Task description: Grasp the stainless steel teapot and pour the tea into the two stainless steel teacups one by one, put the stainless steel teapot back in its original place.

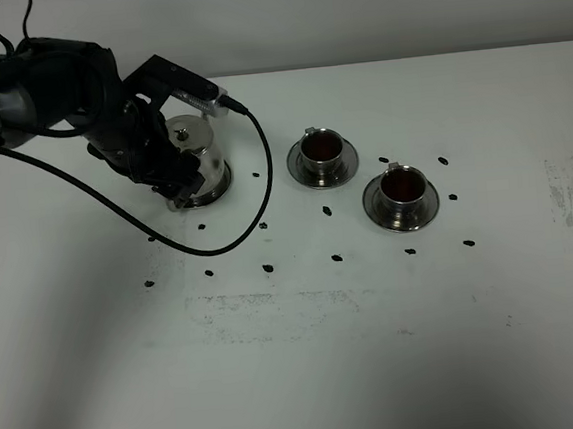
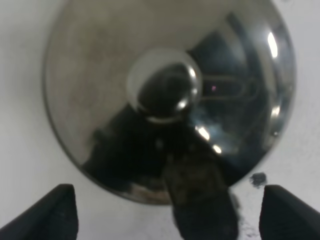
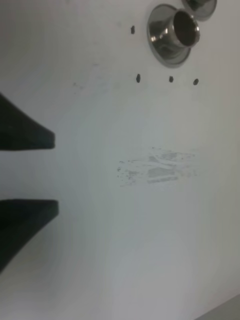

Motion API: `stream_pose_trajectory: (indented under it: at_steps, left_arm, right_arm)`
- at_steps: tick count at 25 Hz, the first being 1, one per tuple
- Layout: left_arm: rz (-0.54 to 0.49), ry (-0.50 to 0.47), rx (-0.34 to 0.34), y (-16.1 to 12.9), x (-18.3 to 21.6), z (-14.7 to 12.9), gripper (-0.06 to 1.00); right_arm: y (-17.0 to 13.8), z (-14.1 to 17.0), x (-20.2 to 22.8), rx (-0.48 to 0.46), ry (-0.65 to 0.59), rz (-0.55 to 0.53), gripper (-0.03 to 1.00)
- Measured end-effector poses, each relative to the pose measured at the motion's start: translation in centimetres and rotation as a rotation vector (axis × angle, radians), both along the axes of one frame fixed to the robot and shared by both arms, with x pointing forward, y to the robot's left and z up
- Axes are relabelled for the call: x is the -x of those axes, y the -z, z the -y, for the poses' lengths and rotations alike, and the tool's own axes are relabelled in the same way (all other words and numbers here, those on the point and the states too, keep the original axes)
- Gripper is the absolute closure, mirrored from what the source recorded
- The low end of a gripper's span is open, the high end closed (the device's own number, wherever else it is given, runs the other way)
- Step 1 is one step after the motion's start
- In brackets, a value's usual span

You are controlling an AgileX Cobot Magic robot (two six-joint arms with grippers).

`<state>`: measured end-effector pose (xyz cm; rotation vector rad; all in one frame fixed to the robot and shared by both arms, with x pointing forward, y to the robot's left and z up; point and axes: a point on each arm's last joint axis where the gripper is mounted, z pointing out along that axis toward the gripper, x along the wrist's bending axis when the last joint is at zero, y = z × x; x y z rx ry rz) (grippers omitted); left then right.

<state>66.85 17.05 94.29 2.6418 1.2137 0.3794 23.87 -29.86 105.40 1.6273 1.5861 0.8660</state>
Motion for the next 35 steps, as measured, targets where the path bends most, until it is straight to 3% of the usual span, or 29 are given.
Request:
stream_pose_trajectory:
  at_steps: [7,16,19,22,26,28,35]
  left_arm:
    - [0.044,0.012,0.045,-5.6,1.9,0.7,0.23]
    - [0.192,0.022,0.092,-15.8,6.5,-0.6,0.23]
    - [0.230,0.022,0.104,-17.6,7.6,-0.9,0.23]
    - [0.185,0.016,0.085,-18.2,8.6,-1.4,0.23]
    - [0.040,-0.126,0.089,-18.9,10.7,-2.9,0.23]
    - [0.014,-0.197,0.098,-20.1,12.1,-3.5,0.23]
    - [0.172,-0.268,0.139,-24.7,18.4,-6.0,0.23]
  right_arm:
    - [0.0,0.0,0.0,0.000,0.000,0.000,0.73]
    - [0.0,0.0,0.0,0.000,0.000,0.000,0.73]
    - [0.0,0.0,0.0,0.000,0.000,0.000,0.73]
    - [0.0,0.0,0.0,0.000,0.000,0.000,0.73]
    - [0.0,0.0,0.0,0.000,0.000,0.000,0.73]
    - [0.0,0.0,0.0,0.000,0.000,0.000,0.73]
    - [0.0,0.0,0.0,0.000,0.000,0.000,0.73]
